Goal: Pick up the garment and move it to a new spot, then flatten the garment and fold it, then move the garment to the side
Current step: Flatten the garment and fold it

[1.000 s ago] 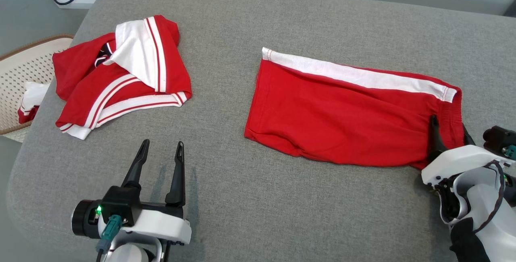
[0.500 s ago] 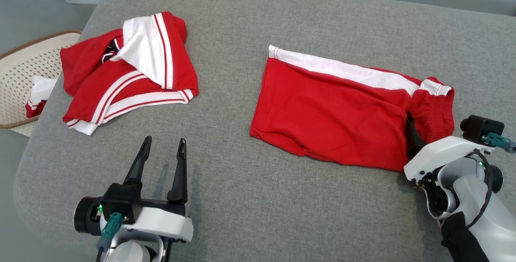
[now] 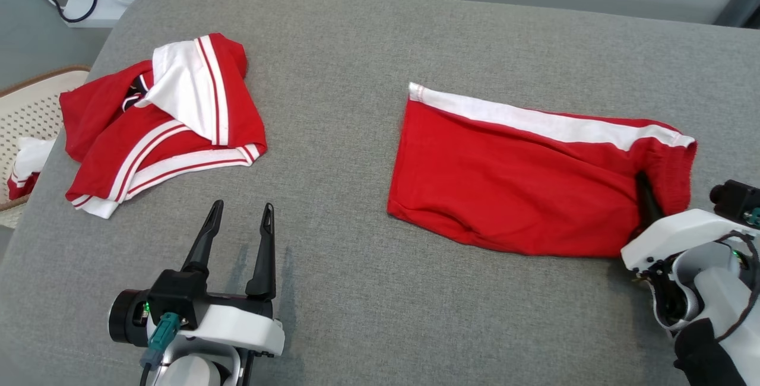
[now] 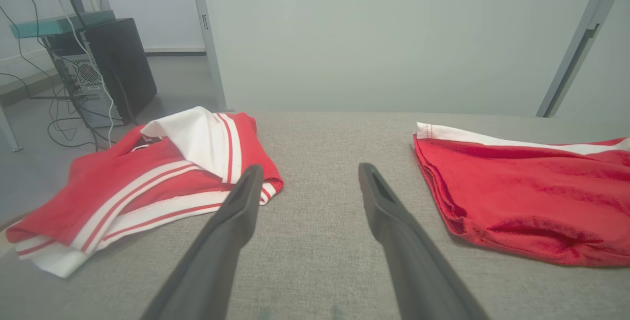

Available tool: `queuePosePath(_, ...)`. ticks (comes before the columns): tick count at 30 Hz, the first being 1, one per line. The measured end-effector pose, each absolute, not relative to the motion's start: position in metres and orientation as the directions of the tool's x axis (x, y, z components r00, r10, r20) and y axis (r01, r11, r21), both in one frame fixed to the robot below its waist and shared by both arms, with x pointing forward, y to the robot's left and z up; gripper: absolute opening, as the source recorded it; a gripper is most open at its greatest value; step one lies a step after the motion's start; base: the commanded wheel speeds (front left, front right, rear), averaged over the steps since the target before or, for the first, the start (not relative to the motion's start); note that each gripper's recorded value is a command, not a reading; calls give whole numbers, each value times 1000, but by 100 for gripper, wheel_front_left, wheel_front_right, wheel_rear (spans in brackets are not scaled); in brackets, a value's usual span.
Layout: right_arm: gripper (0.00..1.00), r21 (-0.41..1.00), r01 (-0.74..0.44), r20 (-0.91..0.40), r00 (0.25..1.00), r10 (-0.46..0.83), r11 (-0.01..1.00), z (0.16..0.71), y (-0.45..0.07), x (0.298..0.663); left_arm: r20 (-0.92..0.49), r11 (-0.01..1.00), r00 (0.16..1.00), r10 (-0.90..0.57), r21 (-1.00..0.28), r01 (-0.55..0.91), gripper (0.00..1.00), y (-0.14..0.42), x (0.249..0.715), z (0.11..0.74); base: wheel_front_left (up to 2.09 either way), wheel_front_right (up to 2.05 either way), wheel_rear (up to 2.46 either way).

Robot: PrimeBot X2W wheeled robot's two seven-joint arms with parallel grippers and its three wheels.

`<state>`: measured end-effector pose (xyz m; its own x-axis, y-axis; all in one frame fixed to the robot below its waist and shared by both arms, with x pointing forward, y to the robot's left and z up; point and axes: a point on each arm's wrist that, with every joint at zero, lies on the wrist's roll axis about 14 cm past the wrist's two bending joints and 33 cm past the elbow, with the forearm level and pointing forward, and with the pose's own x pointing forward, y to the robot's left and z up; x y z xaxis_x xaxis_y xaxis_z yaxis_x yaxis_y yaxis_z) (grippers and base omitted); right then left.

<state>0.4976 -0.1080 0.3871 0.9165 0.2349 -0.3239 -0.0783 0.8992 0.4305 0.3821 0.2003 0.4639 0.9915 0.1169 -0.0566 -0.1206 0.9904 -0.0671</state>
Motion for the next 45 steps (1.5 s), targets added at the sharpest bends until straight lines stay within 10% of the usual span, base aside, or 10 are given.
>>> queuePosePath(8,0,357,-106,-250,946,204,928,415,-142,502,-36,993,996,79,-83,-82,100,188,387,470,0,0,0)
queuePosePath(20,0,375,-483,-197,792,577,791,451,-9,482,-27,990,995,92,-107,-94,100,190,376,476,0,0,0)
queuePosePath(30,1,344,-558,-270,711,649,755,432,41,484,-37,977,984,172,-123,-176,100,211,354,477,0,0,0)
queuePosePath(32,77,345,-563,-279,702,655,751,427,48,483,-39,974,981,191,-118,-195,100,216,349,477,0,0,0)
queuePosePath(33,100,344,-566,-278,700,657,749,426,52,484,-41,972,979,201,-116,-204,100,219,347,476,0,0,0)
queuePosePath(45,100,362,-521,-71,811,580,773,486,30,523,-35,974,982,187,-121,-190,100,214,350,478,0,0,0)
